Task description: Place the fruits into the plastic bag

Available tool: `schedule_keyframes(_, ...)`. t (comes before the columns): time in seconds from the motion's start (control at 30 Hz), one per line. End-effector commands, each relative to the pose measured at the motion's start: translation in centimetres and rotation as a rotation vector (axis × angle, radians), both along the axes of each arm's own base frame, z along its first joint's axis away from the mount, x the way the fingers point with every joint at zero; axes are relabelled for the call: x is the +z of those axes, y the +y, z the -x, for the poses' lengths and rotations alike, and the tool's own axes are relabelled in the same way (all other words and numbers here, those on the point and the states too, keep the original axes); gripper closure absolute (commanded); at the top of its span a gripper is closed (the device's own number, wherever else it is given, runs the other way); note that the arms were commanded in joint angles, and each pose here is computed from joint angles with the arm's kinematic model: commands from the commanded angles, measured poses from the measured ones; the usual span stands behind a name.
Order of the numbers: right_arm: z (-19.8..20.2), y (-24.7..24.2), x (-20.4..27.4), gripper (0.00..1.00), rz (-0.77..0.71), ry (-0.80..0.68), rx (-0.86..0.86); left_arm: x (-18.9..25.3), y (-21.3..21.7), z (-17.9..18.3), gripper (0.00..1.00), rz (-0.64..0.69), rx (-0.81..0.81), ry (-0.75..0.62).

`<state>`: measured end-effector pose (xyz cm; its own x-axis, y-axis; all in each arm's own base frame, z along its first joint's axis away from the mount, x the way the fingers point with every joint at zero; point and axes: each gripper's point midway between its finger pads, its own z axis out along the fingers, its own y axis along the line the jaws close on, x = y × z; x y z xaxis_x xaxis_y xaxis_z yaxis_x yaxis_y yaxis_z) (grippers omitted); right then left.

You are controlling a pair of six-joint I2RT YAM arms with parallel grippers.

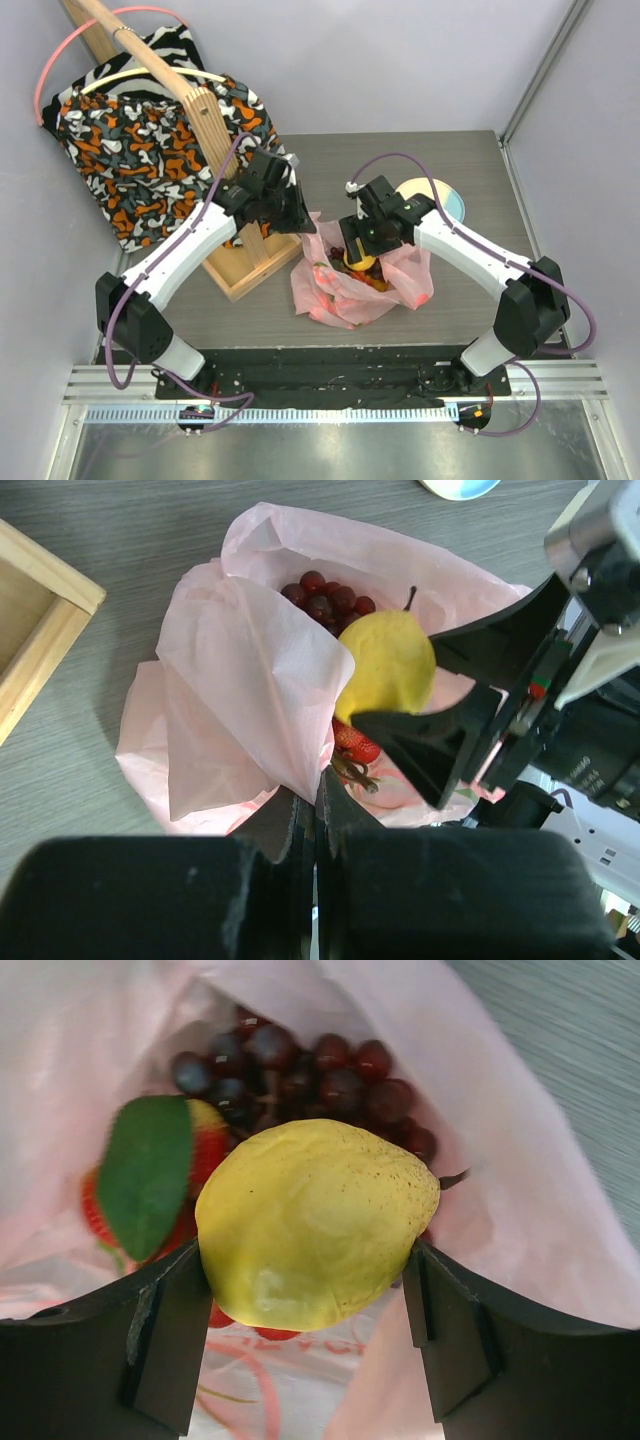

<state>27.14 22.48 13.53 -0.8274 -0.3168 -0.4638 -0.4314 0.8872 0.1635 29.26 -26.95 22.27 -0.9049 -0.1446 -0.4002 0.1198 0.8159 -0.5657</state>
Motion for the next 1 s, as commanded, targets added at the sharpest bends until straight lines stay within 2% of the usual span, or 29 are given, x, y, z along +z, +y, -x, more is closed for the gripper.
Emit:
schedule_keyframes(0.0, -1.3, -2.8, 1.2, 0.71, 0.096, -0.101, -0.148, 2.5, 0.4, -0.2, 1.00, 0.052, 0.021, -0.069)
schedule_keyframes(0.23, -1.4, -4.7, 1.3, 0.70, 0.155, -0.151, -0.205, 2.4, 0.7, 0.3, 1.00, 0.053, 0.028, -0.067)
schedule_keyframes(0.5, 0.5, -4.3, -0.2, 0.63, 0.171, -0.083, -0.131, 2.3, 0.8, 0.4, 1.00, 0.052, 0.029, -0.067)
schedule_keyframes(0.63, 1.0, -3.8, -0.2, 0.50, 0.144, -0.081, -0.087, 2.2, 0.8, 0.4, 1.00, 0.054, 0.029, -0.067)
schedule_keyframes(0.67, 1.0, -3.6, 0.0, 0.44, 0.130, -0.082, -0.080, 2.2, 0.8, 0.4, 1.00, 0.055, 0.030, -0.066)
schedule_keyframes(0.77, 0.9, -2.6, 0.4, 0.37, 0.084, -0.081, -0.066, 2.3, 0.8, 0.5, 1.00, 0.055, 0.027, -0.068)
schedule_keyframes(0.97, 0.5, -1.9, 0.8, 0.29, 0.057, -0.085, -0.072, 2.3, 0.9, 0.5, 1.00, 0.055, 0.031, -0.072)
